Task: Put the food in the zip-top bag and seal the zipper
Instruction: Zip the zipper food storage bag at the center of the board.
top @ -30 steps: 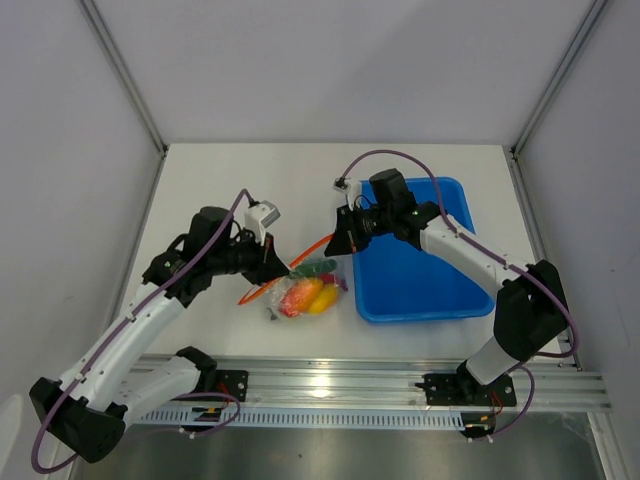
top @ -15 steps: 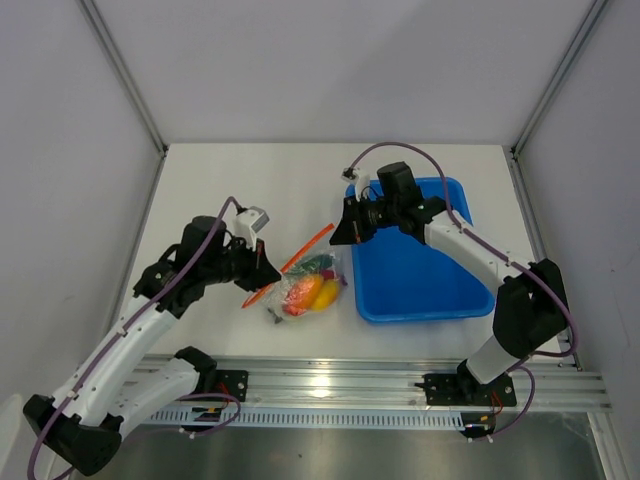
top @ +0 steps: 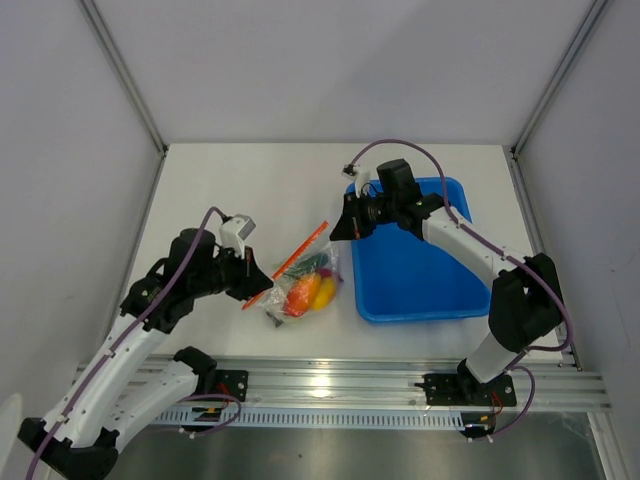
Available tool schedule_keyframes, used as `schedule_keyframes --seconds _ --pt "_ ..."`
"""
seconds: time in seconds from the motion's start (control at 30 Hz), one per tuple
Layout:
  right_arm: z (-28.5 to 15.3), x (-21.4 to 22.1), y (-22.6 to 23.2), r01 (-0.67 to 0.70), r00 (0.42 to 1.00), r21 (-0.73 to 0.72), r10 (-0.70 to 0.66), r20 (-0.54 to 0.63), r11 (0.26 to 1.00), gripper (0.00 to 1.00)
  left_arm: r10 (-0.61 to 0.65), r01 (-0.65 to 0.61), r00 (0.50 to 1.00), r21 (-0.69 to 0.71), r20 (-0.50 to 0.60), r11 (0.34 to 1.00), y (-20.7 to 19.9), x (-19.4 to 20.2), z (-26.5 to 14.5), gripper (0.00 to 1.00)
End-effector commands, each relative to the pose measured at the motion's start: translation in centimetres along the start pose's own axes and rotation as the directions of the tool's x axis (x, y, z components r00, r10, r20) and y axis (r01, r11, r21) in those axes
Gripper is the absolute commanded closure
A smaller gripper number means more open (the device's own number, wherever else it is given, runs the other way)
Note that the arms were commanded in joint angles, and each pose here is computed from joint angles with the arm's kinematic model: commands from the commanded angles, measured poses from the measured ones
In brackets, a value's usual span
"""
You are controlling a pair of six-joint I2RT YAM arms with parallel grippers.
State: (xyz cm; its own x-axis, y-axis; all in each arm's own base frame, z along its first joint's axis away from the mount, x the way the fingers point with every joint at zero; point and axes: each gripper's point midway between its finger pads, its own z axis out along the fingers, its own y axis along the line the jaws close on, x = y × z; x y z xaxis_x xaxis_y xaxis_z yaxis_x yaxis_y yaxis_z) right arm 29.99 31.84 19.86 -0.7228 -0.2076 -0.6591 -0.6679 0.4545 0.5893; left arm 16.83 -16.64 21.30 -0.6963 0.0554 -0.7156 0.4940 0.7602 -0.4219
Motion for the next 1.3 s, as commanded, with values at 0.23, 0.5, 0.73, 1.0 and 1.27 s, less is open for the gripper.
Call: schedule_keyframes --seconds 0.23,0.5,0.73,1.0,1.27 --pt "-0.7 -3.1 -1.8 0.041 0.996 0.084 -0.048 0.079 0.996 1.00 -0.111 0.111 0.994 -0.024 0.005 0.994 -0.4 1.1 -2.3 0.99" --pt "-0.4 -2.9 0.5 0.064 0.996 -0.066 -0.060 0.063 0.996 1.00 -0.115 0.115 0.993 0.033 0.006 0.993 -1.5 1.7 -3.1 0.99" --pt "-1.4 -3.4 3.2 0.098 0.995 -0.174 -0.091 0.050 0.980 0.49 -0.083 0.082 0.997 0.066 0.011 0.994 -2.2 1.2 -3.2 0.99" --pt "-2.2 -6.0 8.4 0.242 0.970 -0.197 -0.235 0.059 0.950 0.24 0.004 -0.009 0.999 0.112 0.046 0.994 -3.4 -0.7 -4.1 1.00" --pt "-0.2 -3.3 13.6 0.287 0.948 -0.386 -0.319 -0.019 0.877 0.07 0.043 -0.048 0.998 0.139 0.045 0.989 -4.1 -1.5 -4.3 0.99"
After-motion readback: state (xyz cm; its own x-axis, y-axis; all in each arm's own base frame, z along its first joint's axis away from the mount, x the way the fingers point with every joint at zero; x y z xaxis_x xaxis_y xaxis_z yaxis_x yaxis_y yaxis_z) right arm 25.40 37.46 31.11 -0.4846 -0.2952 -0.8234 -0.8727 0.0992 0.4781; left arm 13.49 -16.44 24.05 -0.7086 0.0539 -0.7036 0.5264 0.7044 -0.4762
